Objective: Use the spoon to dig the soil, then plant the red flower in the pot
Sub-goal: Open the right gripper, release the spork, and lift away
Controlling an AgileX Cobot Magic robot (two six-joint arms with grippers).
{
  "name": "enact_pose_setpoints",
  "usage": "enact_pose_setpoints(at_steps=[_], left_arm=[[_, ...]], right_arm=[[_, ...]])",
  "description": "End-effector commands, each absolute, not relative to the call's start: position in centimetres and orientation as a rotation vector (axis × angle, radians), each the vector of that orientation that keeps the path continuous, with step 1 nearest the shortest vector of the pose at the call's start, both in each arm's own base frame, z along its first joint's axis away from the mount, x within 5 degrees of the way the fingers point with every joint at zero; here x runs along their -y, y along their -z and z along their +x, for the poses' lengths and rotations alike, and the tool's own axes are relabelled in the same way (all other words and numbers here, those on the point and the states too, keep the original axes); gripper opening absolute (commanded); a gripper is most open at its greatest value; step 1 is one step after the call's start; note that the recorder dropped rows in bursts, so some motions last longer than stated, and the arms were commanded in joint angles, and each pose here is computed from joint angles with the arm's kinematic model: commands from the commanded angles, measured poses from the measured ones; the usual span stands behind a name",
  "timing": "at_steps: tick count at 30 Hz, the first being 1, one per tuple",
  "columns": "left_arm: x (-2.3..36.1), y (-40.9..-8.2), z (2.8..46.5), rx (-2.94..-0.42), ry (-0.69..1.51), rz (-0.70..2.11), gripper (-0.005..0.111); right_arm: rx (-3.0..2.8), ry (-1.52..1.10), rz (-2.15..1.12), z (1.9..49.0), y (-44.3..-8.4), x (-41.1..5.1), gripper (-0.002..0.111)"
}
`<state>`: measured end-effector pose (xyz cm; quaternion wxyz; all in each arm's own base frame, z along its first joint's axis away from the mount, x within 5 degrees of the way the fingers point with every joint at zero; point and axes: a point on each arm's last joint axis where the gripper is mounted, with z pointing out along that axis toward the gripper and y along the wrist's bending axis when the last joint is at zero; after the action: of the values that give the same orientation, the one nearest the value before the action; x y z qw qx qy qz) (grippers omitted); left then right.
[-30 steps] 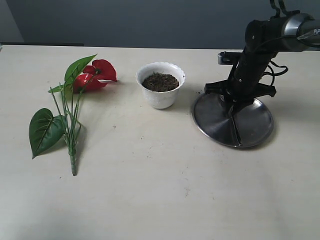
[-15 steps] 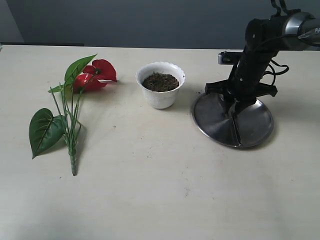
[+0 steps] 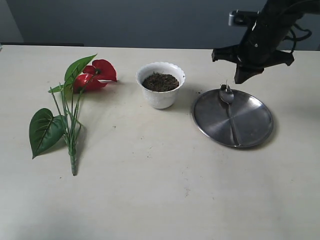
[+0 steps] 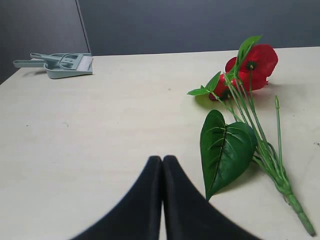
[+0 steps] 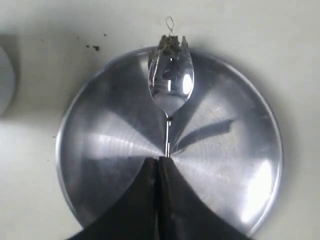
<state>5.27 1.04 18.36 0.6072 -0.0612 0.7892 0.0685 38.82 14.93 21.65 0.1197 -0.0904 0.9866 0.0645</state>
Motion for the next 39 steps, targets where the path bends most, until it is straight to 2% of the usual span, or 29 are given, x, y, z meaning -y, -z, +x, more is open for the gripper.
enact_pose_setpoints(at_steps=[1, 5, 10, 19, 39], left_arm=[[-1.0, -18.3, 5.3, -1.815, -0.157, -0.137, 0.000], [-1.0, -18.3, 5.3, -1.815, -0.157, -0.137, 0.000], [-1.0, -18.3, 5.3, -1.815, -0.157, -0.137, 0.000], [-1.0, -18.3, 5.3, -1.815, -0.157, -0.137, 0.000], [-1.0, -18.3, 5.3, -1.815, -0.157, -0.137, 0.000]], right_arm=[[-2.767, -0.214, -0.296, 37.4, -25.9, -15.3, -0.001], [-2.600, -0.265, -0.287, 35.2, -28.5, -15.6, -0.001], [-2.397, -0.318, -0.256, 32.1, -29.8, -14.2, -0.001], [-2.396, -0.256, -0.301, 28.5, -29.5, -12.3, -0.001], [-2.349, -0.104, -0.407, 28.2, -30.4, -11.4, -0.001]])
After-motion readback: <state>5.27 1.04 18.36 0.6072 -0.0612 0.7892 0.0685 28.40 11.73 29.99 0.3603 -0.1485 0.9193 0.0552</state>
